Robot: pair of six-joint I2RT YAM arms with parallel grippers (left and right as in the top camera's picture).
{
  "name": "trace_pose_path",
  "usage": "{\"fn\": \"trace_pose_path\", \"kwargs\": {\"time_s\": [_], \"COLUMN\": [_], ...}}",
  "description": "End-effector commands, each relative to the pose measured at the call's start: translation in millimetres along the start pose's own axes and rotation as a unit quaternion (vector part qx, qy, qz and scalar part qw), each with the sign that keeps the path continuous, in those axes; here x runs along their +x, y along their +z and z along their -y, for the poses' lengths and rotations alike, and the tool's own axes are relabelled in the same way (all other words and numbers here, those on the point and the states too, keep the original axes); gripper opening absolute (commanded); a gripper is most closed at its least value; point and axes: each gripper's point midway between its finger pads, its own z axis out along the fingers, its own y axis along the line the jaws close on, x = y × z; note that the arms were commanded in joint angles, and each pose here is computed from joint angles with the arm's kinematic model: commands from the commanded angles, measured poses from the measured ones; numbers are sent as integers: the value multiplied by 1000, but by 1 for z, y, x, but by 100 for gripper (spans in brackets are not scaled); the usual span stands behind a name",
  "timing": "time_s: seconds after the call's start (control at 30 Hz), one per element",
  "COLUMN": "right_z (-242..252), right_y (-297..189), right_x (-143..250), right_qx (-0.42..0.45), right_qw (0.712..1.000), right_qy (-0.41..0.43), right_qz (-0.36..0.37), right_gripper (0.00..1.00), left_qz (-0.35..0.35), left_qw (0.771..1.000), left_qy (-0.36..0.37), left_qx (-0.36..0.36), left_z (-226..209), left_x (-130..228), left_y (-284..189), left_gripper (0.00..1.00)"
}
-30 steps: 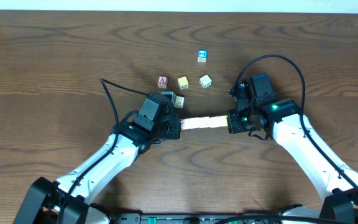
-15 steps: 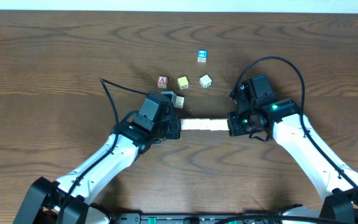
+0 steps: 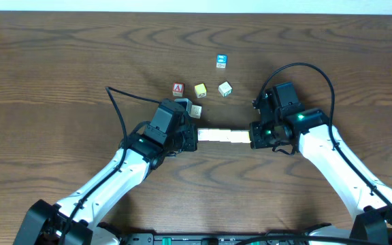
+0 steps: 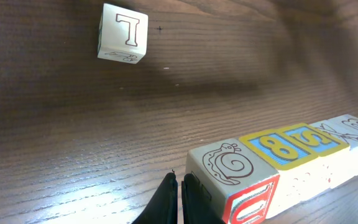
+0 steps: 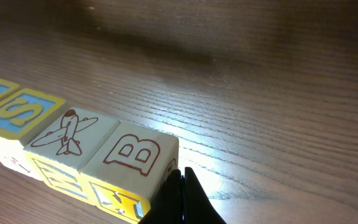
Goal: Lift 5 blocks
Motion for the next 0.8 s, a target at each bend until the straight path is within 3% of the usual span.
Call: {"fn": "trace_pose_path", "kwargs": {"time_s": [0.0, 0.77], "right_z": [-54, -63], "right_y": [-14, -17], "right_x": [-2, -2], "right_qx": [-114, -139], "right_qw": [993, 990], "right_qy": [-13, -11], "right_qz": [-2, -4], "right_gripper": [1, 1], "left_qz": [3, 2], "left_qw": [996, 996], "left_qy": [18, 0], "left_qx": [87, 87], "left_z": [50, 50], "left_x": [-14, -14], "left_y": [-14, -14], "left_gripper": [7, 7]}}
